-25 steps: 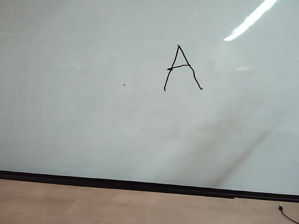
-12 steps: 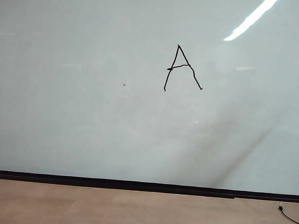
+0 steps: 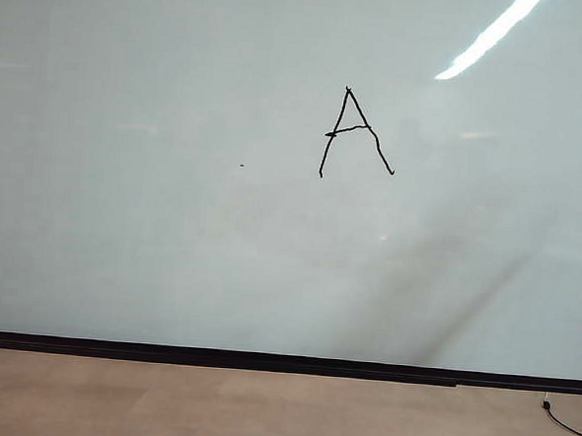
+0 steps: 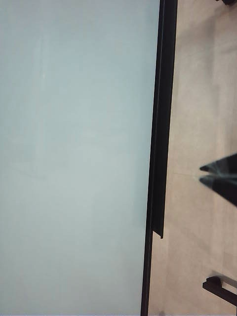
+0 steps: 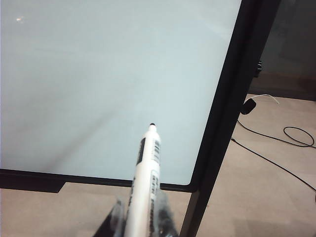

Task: Pick up the pen on the shelf to the right of the whiteboard and write the letter A.

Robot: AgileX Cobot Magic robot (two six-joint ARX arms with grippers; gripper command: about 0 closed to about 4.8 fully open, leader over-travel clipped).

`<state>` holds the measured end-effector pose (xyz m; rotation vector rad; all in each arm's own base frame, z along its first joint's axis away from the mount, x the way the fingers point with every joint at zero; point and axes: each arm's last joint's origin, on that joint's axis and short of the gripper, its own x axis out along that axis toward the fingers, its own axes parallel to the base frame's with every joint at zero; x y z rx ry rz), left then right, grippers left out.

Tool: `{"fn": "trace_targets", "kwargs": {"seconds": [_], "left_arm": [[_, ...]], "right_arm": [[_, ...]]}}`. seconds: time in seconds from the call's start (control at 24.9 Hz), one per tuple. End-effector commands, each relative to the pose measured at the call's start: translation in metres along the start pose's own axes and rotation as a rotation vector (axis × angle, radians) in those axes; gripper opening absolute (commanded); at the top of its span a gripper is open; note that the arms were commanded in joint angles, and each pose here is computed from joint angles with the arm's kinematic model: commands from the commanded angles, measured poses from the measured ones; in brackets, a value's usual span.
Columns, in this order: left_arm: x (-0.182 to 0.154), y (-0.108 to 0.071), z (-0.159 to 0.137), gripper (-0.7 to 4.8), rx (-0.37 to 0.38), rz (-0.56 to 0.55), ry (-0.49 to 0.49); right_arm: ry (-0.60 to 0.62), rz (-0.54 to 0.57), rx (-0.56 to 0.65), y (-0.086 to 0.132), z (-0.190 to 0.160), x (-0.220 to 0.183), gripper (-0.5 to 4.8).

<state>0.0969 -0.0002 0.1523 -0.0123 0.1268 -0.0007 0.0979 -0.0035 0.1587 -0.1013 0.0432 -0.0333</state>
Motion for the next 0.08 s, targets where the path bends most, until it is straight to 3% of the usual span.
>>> {"fn": "trace_targets", "kwargs": {"seconds": [0.04,0.08], "left_arm": [[-0.0002,-0.0001,0.0017,-0.04,0.005,-0.004,-0.011],[-0.0002,-0.0001,0.0017,-0.05,0.004,-0.004,-0.011]], "right_arm": [[-0.016,-0.003,0.004,-0.0004,0.0025,-0.0003,-0.08],[-0.016,-0.003,0.004,-0.0004,0.0025,-0.0003,-0.08]]}}
